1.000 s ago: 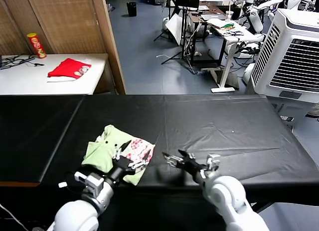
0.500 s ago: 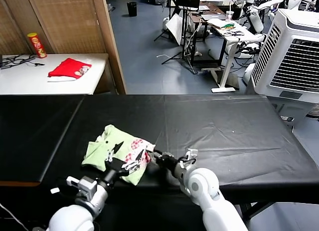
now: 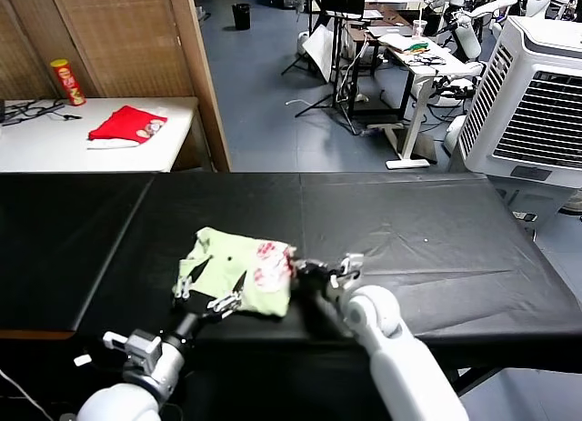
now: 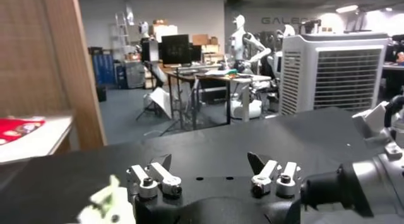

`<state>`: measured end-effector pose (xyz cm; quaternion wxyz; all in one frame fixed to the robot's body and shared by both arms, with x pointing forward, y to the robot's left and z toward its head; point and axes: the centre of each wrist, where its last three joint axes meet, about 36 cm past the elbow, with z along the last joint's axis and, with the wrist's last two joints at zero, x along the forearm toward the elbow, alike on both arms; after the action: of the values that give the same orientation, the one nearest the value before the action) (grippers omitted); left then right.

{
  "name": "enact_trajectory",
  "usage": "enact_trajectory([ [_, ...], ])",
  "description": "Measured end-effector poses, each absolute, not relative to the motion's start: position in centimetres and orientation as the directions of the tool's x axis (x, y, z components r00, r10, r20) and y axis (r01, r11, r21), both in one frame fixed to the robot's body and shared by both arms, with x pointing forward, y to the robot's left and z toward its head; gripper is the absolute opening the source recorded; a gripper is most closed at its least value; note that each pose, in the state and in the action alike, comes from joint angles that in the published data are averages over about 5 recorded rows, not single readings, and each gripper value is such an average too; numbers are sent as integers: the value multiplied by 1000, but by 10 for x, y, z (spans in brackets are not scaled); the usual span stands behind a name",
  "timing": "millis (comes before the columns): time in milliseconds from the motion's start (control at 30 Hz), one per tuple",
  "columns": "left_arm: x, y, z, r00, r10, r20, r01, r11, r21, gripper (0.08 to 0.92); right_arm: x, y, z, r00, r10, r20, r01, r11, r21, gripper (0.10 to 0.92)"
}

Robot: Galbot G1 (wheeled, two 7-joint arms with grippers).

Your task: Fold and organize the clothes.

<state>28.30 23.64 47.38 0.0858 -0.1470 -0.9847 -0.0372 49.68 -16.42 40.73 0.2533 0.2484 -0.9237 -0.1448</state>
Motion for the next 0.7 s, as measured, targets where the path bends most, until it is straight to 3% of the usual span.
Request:
enact_trajectory([
  [167,282,237,472,-947,269,177,281,959,43,798,523,-193,417,-765,-496,411,-413,867,278,134],
  [267,283,237,469,-948,263,178,274,961,40,798,527,-209,420,-775,-465,429,-412,885,216,189],
  [467,287,238,465,-950,254,183,265,964,38,798,508,-235,436,-805,-401,438,-400,911,101,497],
  [600,289,239,461,-950,249,186,261,965,37,798,482,-241,459,-817,-403,414,-423,905,45,711],
  [700,292,240,459,-957,238,166,249,967,49,798,467,-233,478,-823,-430,371,-457,889,17,782],
])
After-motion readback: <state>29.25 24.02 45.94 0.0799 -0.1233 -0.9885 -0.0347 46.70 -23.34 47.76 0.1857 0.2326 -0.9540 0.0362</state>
